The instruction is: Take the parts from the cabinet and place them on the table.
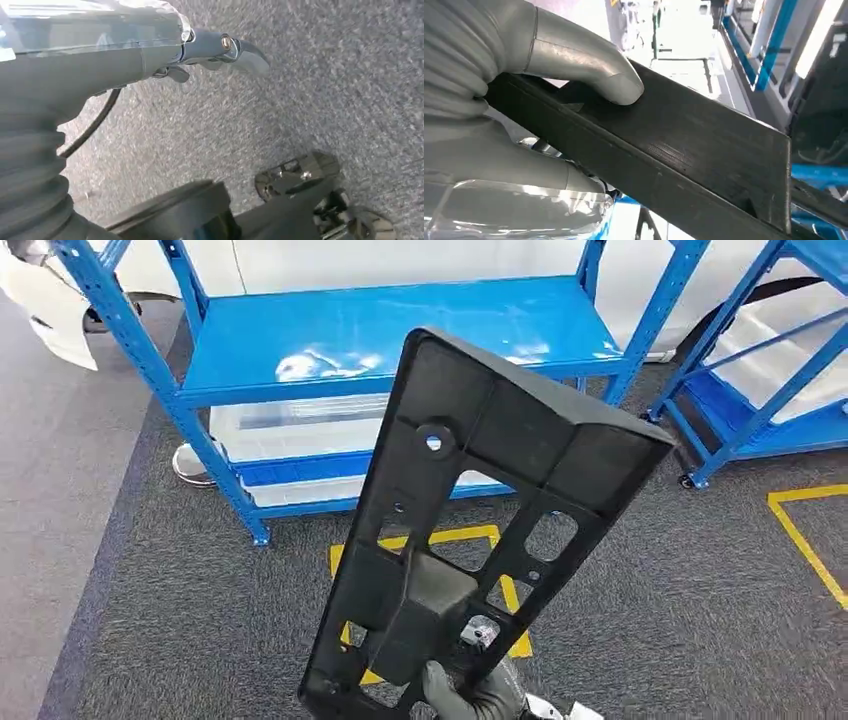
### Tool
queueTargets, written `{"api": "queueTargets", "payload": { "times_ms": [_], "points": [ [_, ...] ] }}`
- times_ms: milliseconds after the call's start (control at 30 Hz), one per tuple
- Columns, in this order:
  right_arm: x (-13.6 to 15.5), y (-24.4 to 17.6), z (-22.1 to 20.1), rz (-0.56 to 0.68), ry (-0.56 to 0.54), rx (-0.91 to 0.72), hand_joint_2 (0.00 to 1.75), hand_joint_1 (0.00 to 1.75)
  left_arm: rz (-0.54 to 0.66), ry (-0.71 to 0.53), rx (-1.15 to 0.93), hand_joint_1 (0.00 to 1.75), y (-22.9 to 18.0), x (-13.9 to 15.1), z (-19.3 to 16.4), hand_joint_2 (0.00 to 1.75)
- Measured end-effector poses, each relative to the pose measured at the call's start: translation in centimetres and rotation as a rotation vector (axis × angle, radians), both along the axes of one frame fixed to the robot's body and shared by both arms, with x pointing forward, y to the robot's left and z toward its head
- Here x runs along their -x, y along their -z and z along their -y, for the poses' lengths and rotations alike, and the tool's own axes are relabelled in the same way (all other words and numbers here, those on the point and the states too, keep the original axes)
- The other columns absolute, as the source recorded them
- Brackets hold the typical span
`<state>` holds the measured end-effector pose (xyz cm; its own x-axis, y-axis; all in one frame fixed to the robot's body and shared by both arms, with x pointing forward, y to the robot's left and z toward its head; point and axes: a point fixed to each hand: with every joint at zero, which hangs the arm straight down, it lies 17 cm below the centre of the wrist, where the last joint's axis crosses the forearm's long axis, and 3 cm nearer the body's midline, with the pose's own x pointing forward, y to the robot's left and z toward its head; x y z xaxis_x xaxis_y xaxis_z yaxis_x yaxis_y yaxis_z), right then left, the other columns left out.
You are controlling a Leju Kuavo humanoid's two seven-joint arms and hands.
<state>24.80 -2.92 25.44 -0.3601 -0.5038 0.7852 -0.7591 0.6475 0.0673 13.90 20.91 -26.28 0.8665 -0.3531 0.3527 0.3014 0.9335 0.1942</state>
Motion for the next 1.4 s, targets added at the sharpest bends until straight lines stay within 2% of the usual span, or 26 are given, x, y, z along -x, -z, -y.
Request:
{"api": "queueTargets", "payload": {
  "times_ms": [367, 1400],
  "points": [
    [0.3, -0.1, -0.1, -0.008, -0.035, -0.013, 1.75, 1.75, 0.002, -0.018, -0.004, 0.0, 0.0, -0.1, -0.3, 1.75],
    [0.7, -0.1, -0.1, -0.024, -0.041, -0.034, 1.75, 1.75, 0.001, -0.021, 0.003, 0.0, 0.1, 0.7, -0.2, 1.75]
  ]
}}
